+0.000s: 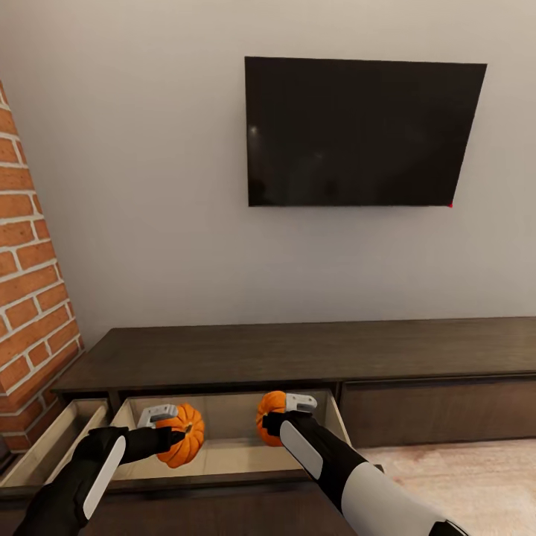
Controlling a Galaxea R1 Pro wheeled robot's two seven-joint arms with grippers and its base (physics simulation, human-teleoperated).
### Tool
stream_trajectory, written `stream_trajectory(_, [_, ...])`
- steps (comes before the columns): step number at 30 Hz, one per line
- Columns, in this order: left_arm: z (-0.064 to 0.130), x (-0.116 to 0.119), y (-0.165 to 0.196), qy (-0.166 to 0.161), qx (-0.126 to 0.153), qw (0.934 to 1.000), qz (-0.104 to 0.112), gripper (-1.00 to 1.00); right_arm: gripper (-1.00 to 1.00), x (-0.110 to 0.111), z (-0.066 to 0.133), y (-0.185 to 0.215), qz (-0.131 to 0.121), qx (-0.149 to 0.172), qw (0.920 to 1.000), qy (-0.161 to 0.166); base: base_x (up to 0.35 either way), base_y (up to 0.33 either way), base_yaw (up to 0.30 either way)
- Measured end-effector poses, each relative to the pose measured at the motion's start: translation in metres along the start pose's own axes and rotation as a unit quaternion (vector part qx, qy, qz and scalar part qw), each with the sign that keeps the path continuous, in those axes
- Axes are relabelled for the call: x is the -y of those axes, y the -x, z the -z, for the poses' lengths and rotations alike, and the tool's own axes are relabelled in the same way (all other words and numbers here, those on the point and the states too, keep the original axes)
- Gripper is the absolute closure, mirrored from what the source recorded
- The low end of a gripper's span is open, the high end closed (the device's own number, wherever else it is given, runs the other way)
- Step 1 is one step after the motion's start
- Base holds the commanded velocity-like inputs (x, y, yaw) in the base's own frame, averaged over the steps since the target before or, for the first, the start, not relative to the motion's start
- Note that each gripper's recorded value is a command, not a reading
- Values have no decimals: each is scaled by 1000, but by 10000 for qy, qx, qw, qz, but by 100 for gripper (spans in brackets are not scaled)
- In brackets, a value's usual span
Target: Place each of the two pumpkins and all three candles from the living room inside a cabinet in the living room (use any cabinet), then make sure every cabinet is closed, and position the cauldron so it is next to a table in the living room.
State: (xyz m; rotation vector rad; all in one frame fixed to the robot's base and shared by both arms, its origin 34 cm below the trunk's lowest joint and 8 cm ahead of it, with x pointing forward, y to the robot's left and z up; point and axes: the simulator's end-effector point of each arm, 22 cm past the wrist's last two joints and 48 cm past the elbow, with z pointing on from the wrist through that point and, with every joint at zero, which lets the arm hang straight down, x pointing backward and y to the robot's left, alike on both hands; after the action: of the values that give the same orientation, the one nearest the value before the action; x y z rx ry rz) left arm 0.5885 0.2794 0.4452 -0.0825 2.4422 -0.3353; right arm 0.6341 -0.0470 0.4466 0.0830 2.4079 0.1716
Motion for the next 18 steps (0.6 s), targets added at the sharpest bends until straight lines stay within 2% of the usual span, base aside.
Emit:
stream_trajectory(7, [0,0,1,5,9,10000,-9,100,100,-4,1,2,-3,15,10000,51,2,0,0])
stream_trajectory(12, [0,0,0,9,9,10000,-8,100,100,-6,3,4,-1,38,10000,89,156,0,0])
stream_trajectory(18, [0,0,1,7,12,10000,-9,100,100,-8,3,4,14,24,9999,110,33,0,0])
